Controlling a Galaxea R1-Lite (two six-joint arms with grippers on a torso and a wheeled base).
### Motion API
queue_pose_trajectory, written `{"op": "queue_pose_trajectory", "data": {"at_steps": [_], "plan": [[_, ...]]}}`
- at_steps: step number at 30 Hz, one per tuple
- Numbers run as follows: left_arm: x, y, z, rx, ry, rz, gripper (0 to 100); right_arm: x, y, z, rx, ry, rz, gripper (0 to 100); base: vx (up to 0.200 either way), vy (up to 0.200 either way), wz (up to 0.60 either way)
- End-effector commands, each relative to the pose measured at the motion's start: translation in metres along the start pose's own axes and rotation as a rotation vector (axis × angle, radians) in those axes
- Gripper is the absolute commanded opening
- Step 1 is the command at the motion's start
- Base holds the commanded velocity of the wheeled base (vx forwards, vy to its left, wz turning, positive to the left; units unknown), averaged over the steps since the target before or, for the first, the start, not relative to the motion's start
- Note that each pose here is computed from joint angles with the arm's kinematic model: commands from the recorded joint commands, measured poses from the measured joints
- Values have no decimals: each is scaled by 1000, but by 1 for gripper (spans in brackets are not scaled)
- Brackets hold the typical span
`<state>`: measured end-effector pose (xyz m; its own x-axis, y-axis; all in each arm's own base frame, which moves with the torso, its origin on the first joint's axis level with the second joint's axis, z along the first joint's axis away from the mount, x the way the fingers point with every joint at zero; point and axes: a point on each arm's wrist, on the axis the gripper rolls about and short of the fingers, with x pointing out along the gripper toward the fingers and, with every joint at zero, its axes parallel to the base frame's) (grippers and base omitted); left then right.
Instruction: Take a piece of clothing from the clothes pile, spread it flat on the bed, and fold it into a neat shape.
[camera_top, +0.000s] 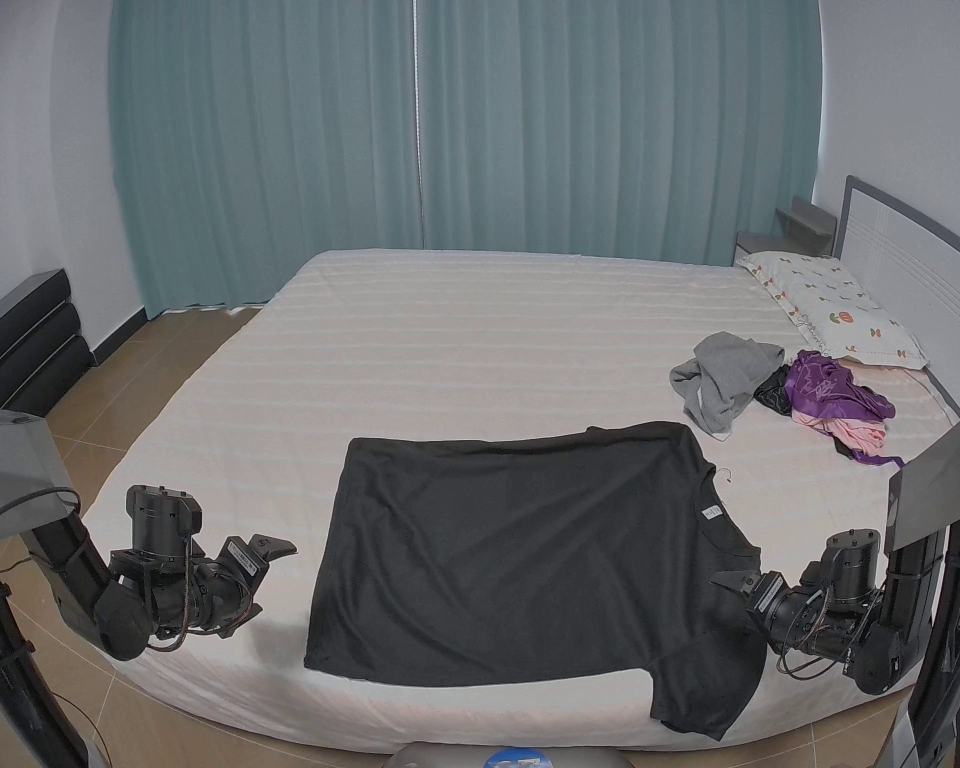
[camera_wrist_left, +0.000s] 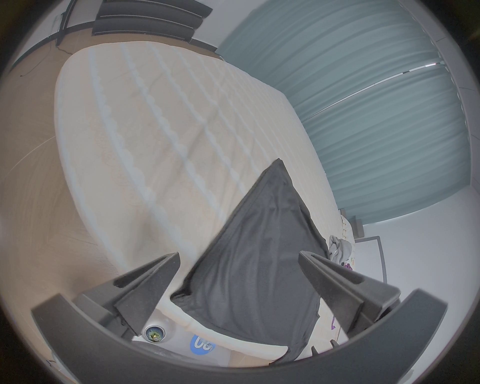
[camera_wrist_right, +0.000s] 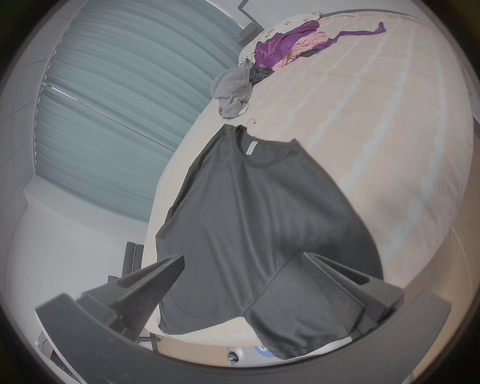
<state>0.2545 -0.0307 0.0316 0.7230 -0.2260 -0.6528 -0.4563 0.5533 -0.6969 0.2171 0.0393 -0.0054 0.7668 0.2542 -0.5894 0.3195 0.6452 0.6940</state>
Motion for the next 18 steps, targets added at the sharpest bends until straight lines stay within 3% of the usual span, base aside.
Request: {"op": "queue_pose_trajectory", "data": {"at_steps": [1,11,18], "plan": [[2,3,-2,-5,9,16,100,-1,-1,-2,-1,7,-3,100,0,0,0],[3,3,-6,2,24,18,100,-1,0,-4,-7,15,-1,100,0,0,0],[1,2,-8,6,29,14,100,-1,0,-4,-7,15,-1,100,0,-200,0]]}}
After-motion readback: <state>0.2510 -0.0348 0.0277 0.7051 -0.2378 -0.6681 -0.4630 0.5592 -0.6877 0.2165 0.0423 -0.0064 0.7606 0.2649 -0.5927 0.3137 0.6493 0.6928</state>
